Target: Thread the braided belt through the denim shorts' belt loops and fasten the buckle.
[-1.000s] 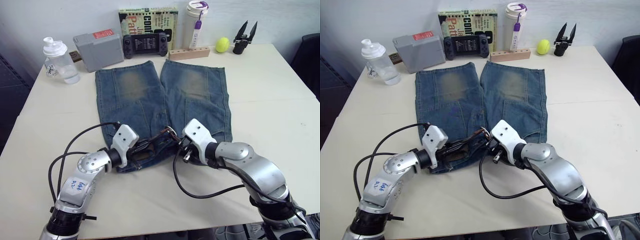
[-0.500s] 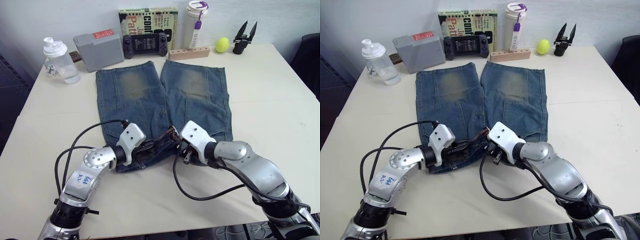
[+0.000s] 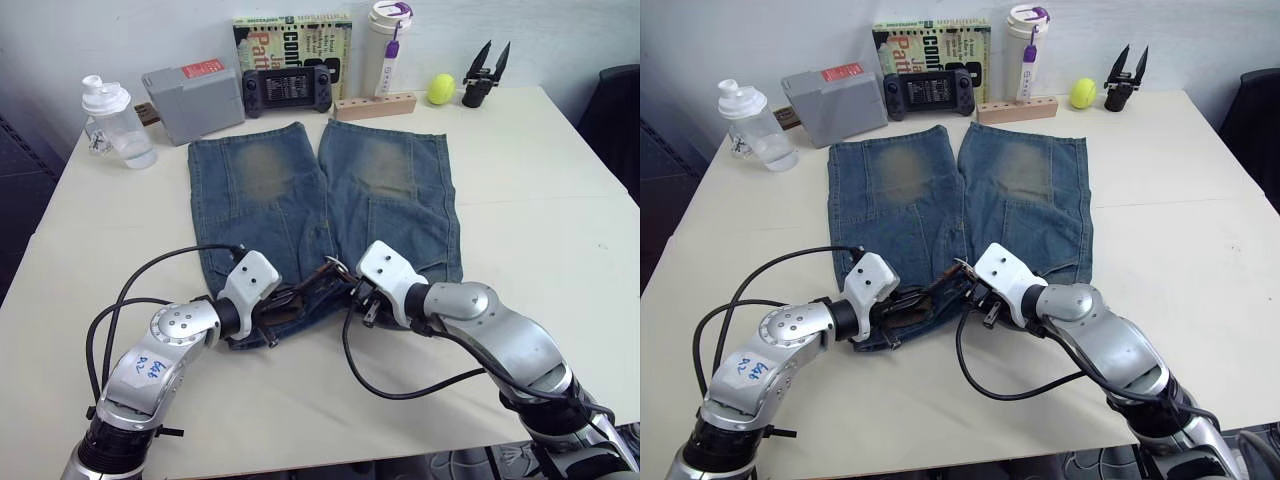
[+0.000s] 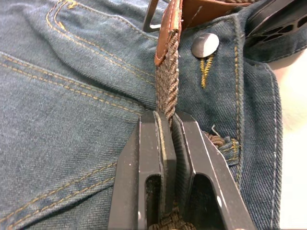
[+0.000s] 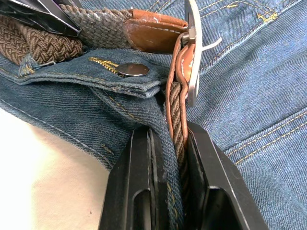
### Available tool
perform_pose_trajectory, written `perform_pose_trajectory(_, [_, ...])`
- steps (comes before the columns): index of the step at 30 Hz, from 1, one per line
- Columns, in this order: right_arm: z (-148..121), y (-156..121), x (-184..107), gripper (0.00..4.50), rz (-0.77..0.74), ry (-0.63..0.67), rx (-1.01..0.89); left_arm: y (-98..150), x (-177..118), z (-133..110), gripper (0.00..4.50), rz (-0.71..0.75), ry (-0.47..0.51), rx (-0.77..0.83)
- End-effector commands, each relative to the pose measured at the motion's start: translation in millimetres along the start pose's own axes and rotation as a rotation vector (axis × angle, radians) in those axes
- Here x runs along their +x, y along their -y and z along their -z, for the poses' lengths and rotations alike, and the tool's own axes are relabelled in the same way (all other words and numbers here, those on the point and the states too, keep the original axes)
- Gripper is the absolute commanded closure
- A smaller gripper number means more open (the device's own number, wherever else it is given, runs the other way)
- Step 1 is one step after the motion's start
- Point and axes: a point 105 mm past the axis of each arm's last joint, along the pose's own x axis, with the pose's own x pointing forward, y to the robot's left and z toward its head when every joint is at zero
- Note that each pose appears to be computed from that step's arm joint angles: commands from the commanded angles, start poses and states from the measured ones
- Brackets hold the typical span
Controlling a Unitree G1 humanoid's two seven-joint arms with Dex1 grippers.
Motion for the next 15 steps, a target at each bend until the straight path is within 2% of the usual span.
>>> perform_pose_trajectory(1, [-14,-2,-3,4.28,-0.002,0.053,-0.066,0,-1,5,4.50,-0.020,-0.018,-0.030])
perform_pose_trajectory(8, [-11,-21,-2,4.28,-0.100,0.042,-0.107,8,14,-9,4.50,0.028,0.037,0.006])
perform_pose_trajectory(15, [-7,-34,0,4.28,-0.178,0.031,-0.108,24,27,-30,4.50,0.110,0.187,0.044])
